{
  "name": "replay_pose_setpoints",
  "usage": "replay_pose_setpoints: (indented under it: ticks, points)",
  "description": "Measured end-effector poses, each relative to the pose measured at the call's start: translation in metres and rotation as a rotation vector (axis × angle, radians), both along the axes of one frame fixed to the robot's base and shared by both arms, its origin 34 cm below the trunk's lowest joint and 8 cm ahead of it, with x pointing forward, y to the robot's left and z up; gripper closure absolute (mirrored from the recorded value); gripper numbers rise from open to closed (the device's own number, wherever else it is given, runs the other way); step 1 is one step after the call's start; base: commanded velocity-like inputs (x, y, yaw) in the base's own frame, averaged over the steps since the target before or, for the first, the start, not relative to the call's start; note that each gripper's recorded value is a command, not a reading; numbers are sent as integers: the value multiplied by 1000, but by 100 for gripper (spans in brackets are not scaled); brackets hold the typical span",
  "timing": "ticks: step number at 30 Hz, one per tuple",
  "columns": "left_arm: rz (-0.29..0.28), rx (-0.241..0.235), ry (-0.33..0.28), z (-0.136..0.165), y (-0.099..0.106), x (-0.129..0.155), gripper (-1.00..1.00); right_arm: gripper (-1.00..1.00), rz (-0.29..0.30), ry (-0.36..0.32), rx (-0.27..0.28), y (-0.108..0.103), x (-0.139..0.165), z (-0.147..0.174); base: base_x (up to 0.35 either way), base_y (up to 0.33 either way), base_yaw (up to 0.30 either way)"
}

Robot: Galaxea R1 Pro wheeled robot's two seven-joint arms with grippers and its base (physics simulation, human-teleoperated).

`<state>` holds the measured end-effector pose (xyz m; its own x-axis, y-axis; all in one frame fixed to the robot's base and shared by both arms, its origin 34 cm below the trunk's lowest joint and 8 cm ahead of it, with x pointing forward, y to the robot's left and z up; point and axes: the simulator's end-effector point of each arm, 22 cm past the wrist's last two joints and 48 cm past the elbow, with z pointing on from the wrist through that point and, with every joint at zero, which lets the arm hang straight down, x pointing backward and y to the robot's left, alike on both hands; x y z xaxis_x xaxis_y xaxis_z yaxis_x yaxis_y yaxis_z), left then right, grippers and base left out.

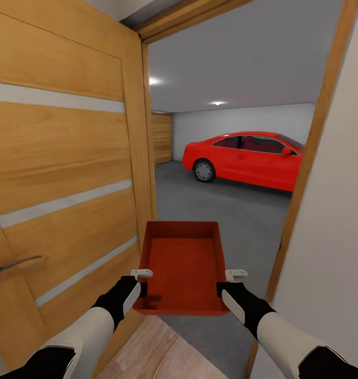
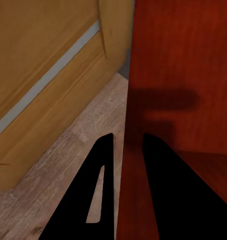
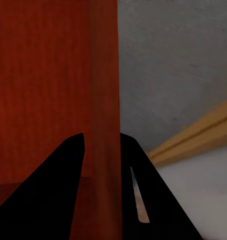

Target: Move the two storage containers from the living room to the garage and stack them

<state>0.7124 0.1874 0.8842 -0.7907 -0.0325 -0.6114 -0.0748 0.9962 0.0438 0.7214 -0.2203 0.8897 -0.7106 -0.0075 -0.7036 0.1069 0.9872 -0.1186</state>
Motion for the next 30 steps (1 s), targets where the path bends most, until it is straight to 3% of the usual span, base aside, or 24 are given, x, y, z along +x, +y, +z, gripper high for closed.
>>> replay_pose_setpoints:
  ticks: [8,26,30]
  points:
    - [-1,0,0,0,0,0,100,100,0,0,0,0,0,0,140,163,-221]
    - [-1,0,0,0,0,0,100,100,-1,0,0,0,0,0,4,4,-244]
    - [-1,1,1,0,0,0,100,100,-1,1,0,0,0,0,0,199,-244]
